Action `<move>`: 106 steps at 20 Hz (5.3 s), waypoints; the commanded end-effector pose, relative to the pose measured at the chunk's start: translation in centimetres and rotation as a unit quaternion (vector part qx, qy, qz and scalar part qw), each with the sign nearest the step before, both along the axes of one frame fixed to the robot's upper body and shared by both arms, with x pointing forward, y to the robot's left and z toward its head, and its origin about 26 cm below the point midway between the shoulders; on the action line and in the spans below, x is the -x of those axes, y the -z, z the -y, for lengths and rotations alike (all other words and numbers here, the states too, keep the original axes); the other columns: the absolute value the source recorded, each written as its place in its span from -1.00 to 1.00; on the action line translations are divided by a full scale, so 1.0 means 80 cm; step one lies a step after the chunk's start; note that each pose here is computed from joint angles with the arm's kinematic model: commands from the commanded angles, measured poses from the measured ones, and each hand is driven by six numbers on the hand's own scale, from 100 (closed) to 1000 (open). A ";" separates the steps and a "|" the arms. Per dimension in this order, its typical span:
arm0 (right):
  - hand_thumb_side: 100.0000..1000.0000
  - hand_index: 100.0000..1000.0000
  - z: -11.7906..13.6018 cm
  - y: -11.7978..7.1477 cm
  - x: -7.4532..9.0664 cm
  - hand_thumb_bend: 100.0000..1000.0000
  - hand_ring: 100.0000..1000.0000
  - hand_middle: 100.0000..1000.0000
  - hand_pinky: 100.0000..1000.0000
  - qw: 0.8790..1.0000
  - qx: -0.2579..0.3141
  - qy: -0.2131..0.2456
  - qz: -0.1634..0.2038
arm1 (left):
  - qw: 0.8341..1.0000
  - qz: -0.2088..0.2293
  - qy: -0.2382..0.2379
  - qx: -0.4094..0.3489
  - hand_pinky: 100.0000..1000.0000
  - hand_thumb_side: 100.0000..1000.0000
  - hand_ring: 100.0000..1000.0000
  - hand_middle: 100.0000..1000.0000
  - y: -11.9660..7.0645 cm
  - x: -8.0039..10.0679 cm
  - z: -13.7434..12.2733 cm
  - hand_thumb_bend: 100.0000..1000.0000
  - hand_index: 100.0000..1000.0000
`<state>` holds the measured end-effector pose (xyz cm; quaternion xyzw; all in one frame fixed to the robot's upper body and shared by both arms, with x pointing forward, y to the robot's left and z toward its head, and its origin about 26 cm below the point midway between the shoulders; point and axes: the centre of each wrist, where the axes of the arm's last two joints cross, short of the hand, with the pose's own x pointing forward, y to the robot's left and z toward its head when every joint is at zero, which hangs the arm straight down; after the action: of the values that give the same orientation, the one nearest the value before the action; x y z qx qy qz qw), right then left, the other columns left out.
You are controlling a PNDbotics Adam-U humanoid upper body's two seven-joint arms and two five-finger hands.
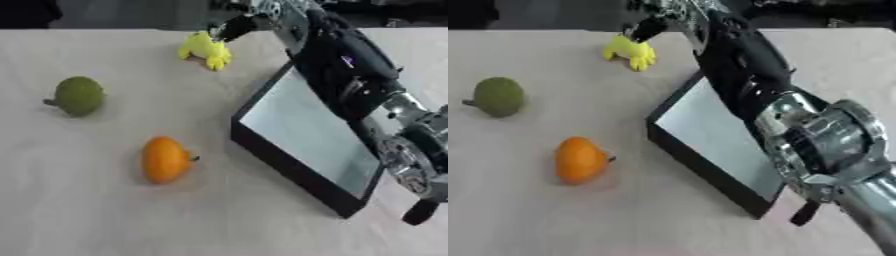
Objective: Pick up objects on the table and place them in the box.
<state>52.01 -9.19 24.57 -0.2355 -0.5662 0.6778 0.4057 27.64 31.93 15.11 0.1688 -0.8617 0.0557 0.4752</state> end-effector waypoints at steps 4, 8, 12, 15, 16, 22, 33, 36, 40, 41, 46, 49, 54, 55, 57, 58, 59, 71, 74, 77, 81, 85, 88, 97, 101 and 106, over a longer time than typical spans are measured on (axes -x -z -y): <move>0.20 0.84 0.001 -0.039 0.001 -0.85 0.83 0.74 0.89 0.999 0.009 -0.031 -0.003 | 1.000 0.007 0.003 -0.011 0.33 0.49 0.09 0.31 -0.008 0.000 -0.003 -1.00 0.56; 0.18 0.85 0.002 -0.043 0.001 -0.73 0.82 0.72 0.90 0.998 0.002 -0.051 -0.023 | 1.000 0.005 0.006 -0.012 0.33 0.49 0.08 0.31 -0.008 -0.001 -0.003 -1.00 0.56; -0.13 0.85 0.000 -0.046 0.002 -0.48 0.82 0.71 0.90 0.999 -0.008 -0.038 -0.013 | 1.000 0.004 0.009 -0.012 0.33 0.50 0.08 0.31 -0.007 -0.001 -0.002 -1.00 0.56; -0.34 0.85 -0.002 -0.045 0.002 -0.21 0.82 0.71 0.90 1.000 -0.006 -0.024 -0.004 | 1.000 0.005 0.010 -0.011 0.33 0.50 0.08 0.31 -0.008 -0.002 -0.001 -1.00 0.56; -0.12 0.85 -0.002 -0.044 0.002 -0.21 0.82 0.70 0.90 1.000 -0.007 -0.018 -0.001 | 1.000 0.006 0.011 -0.012 0.33 0.50 0.08 0.31 -0.008 -0.002 -0.001 -1.00 0.55; 0.01 0.85 -0.004 -0.040 0.002 -0.21 0.82 0.70 0.90 1.000 -0.008 0.012 0.018 | 1.000 0.009 0.012 -0.012 0.33 0.50 0.08 0.31 -0.011 -0.003 0.000 -1.00 0.55; 0.10 0.85 0.007 -0.046 -0.002 -0.20 0.82 0.70 0.89 0.998 -0.008 0.057 0.040 | 1.000 0.013 0.015 -0.013 0.33 0.51 0.08 0.30 -0.014 -0.005 0.002 -1.00 0.55; 0.13 0.85 0.015 -0.050 -0.003 -0.20 0.82 0.70 0.89 0.996 -0.009 0.072 0.045 | 1.000 0.016 0.017 -0.015 0.32 0.51 0.08 0.30 -0.017 -0.006 0.003 -1.00 0.55; 0.14 0.85 0.021 -0.053 -0.004 -0.20 0.82 0.70 0.89 0.994 -0.012 0.094 0.054 | 1.000 0.018 0.019 -0.016 0.32 0.52 0.08 0.30 -0.018 -0.007 0.005 -1.00 0.54; 0.14 0.85 0.023 -0.053 -0.005 -0.20 0.82 0.70 0.89 0.993 -0.013 0.099 0.055 | 1.000 0.018 0.019 -0.017 0.32 0.52 0.08 0.30 -0.019 -0.007 0.005 -1.00 0.54; 0.16 0.85 0.036 -0.055 -0.007 -0.20 0.82 0.70 0.88 0.991 -0.011 0.121 0.057 | 0.999 0.024 0.020 -0.019 0.32 0.51 0.08 0.30 -0.022 -0.008 0.005 -1.00 0.54; 0.14 0.86 0.043 -0.057 -0.008 -0.20 0.83 0.71 0.88 0.990 -0.014 0.128 0.058 | 0.999 0.028 0.021 -0.020 0.32 0.51 0.08 0.30 -0.026 -0.009 0.006 -1.00 0.54; 0.11 0.86 0.052 -0.058 -0.009 -0.20 0.84 0.72 0.89 0.987 -0.020 0.146 0.060 | 0.999 0.031 0.026 -0.022 0.32 0.52 0.08 0.30 -0.028 -0.011 0.008 -1.00 0.54; 0.11 0.86 0.054 -0.057 -0.009 -0.20 0.84 0.72 0.89 0.987 -0.021 0.149 0.059 | 0.999 0.032 0.027 -0.022 0.32 0.52 0.08 0.30 -0.029 -0.011 0.009 -1.00 0.54; 0.11 0.86 0.055 -0.056 -0.010 -0.20 0.84 0.72 0.89 0.986 -0.021 0.154 0.060 | 0.999 0.034 0.028 -0.023 0.32 0.52 0.08 0.30 -0.030 -0.012 0.009 -1.00 0.54; 0.12 0.86 0.056 -0.056 -0.010 -0.20 0.84 0.73 0.89 0.986 -0.021 0.155 0.061 | 0.999 0.036 0.029 -0.023 0.32 0.52 0.08 0.30 -0.031 -0.012 0.010 -1.00 0.54; 0.12 0.86 0.056 -0.056 -0.010 -0.20 0.84 0.73 0.89 0.985 -0.021 0.157 0.062 | 0.999 0.038 0.030 -0.024 0.32 0.52 0.08 0.30 -0.033 -0.012 0.010 -1.00 0.54; 0.12 0.86 0.095 -0.068 -0.012 -0.20 0.84 0.73 0.88 0.976 -0.034 0.200 0.086 | 0.997 0.054 0.037 -0.030 0.33 0.52 0.07 0.30 -0.044 -0.015 0.014 -1.00 0.53; 0.04 0.85 0.100 -0.070 -0.011 -0.33 0.82 0.72 0.87 0.972 -0.044 0.211 0.093 | 0.997 0.054 0.036 -0.030 0.33 0.52 0.07 0.30 -0.045 -0.015 0.014 -1.00 0.53; -0.10 0.80 0.101 -0.071 -0.011 -0.56 0.78 0.66 0.83 0.967 -0.061 0.224 0.105 | 0.997 0.054 0.037 -0.030 0.33 0.53 0.07 0.30 -0.045 -0.016 0.015 -1.00 0.53; -0.31 0.77 0.096 -0.070 -0.010 -0.64 0.71 0.61 0.79 0.963 -0.073 0.224 0.128 | 0.997 0.056 0.040 -0.030 0.33 0.53 0.07 0.30 -0.046 -0.016 0.016 -1.00 0.53; -0.44 0.68 0.088 -0.065 -0.009 -0.55 0.63 0.50 0.74 0.963 -0.079 0.209 0.147 | 0.997 0.054 0.042 -0.028 0.33 0.52 0.07 0.30 -0.045 -0.017 0.017 -1.00 0.53; -0.68 0.56 0.083 -0.062 -0.009 -0.80 0.55 0.36 0.70 0.962 -0.095 0.204 0.158 | 0.997 0.053 0.042 -0.028 0.33 0.54 0.07 0.30 -0.044 -0.017 0.018 -1.00 0.53; -0.81 0.05 0.063 -0.059 -0.006 -1.00 0.26 -0.12 0.57 0.943 -0.160 0.199 0.214 | 0.997 0.049 0.045 -0.029 0.33 0.53 0.07 0.30 -0.043 -0.018 0.018 -1.00 0.53; -0.78 -0.03 0.058 -0.066 -0.005 -1.00 0.22 -0.18 0.55 0.943 -0.175 0.183 0.217 | 0.998 0.043 0.043 -0.032 0.34 0.53 0.07 0.30 -0.041 -0.017 0.016 -1.00 0.53; -0.76 -0.07 0.060 -0.088 -0.002 -1.00 0.19 -0.22 0.54 0.945 -0.187 0.162 0.213 | 0.998 0.034 0.039 -0.034 0.34 0.53 0.07 0.30 -0.036 -0.016 0.012 -1.00 0.53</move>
<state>52.40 -13.48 28.98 -0.3755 -0.6954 0.4299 0.4365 29.04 30.59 17.41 0.1399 -0.8818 0.0258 0.4496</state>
